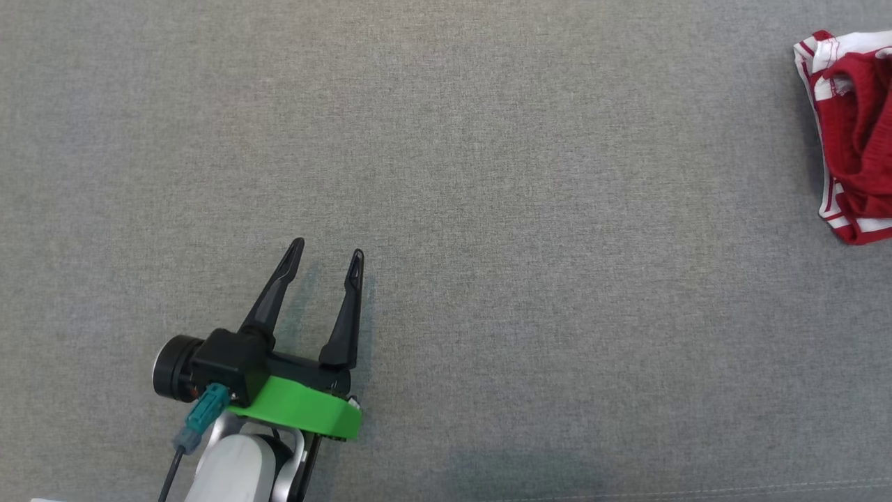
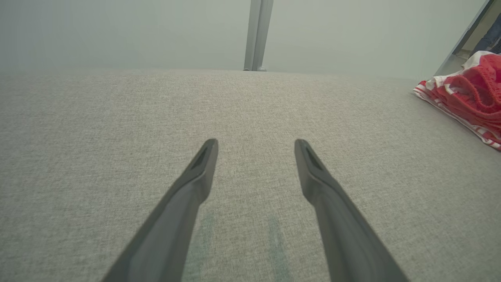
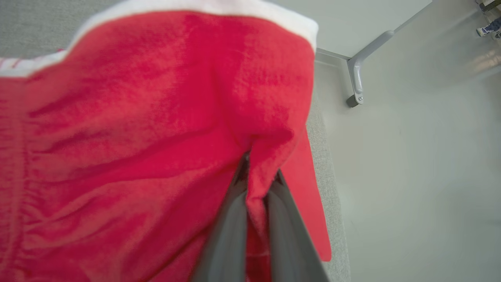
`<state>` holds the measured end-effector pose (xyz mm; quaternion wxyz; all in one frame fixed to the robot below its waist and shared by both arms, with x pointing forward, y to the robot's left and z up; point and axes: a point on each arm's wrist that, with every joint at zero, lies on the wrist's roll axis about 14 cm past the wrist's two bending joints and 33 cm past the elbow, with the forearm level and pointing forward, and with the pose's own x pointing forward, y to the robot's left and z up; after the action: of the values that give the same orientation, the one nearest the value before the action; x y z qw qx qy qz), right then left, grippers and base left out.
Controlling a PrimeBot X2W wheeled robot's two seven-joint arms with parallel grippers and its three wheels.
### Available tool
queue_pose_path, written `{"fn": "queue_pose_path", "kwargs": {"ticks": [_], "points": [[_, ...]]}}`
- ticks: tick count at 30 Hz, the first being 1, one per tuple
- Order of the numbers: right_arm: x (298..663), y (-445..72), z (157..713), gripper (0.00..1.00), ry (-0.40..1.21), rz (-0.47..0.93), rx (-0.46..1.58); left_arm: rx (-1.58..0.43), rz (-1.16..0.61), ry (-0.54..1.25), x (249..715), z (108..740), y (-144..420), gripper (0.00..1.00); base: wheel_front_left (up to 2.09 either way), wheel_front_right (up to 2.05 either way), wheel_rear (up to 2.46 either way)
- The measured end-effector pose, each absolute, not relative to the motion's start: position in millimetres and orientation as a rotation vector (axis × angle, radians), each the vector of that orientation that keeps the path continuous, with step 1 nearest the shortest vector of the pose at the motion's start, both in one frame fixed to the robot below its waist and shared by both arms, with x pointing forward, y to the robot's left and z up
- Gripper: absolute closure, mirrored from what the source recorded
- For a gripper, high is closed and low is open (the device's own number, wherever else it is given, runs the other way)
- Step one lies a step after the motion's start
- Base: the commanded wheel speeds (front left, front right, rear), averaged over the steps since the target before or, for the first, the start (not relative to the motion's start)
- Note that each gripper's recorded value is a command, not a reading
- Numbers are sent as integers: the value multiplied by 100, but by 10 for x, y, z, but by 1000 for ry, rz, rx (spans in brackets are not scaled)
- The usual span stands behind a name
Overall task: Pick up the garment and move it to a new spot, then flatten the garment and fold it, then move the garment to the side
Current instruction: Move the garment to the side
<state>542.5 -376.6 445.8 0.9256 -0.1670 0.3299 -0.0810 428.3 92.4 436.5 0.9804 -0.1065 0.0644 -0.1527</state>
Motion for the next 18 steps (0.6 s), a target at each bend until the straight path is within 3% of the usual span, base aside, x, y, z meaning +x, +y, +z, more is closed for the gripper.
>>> {"fn": "queue_pose_path", "kwargs": {"ticks": [3,4,5,6,18], "points": [[5458,-3763,4466,100,663,-164,-379,-212,-320,136,4287,4353,892,0,0,0,0],[5471,-3785,4489,80,651,-167,-400,-211,-324,138,4287,4349,880,0,0,0,0],[5483,-3810,4518,14,637,-170,-428,-211,-328,138,4290,4349,868,0,0,0,0],[5487,-3831,4534,0,632,-172,-452,-212,-330,137,4292,4351,859,0,0,0,0],[5491,-3852,4561,0,569,-188,-451,-210,-348,142,4301,4348,791,0,0,0,0]]}}
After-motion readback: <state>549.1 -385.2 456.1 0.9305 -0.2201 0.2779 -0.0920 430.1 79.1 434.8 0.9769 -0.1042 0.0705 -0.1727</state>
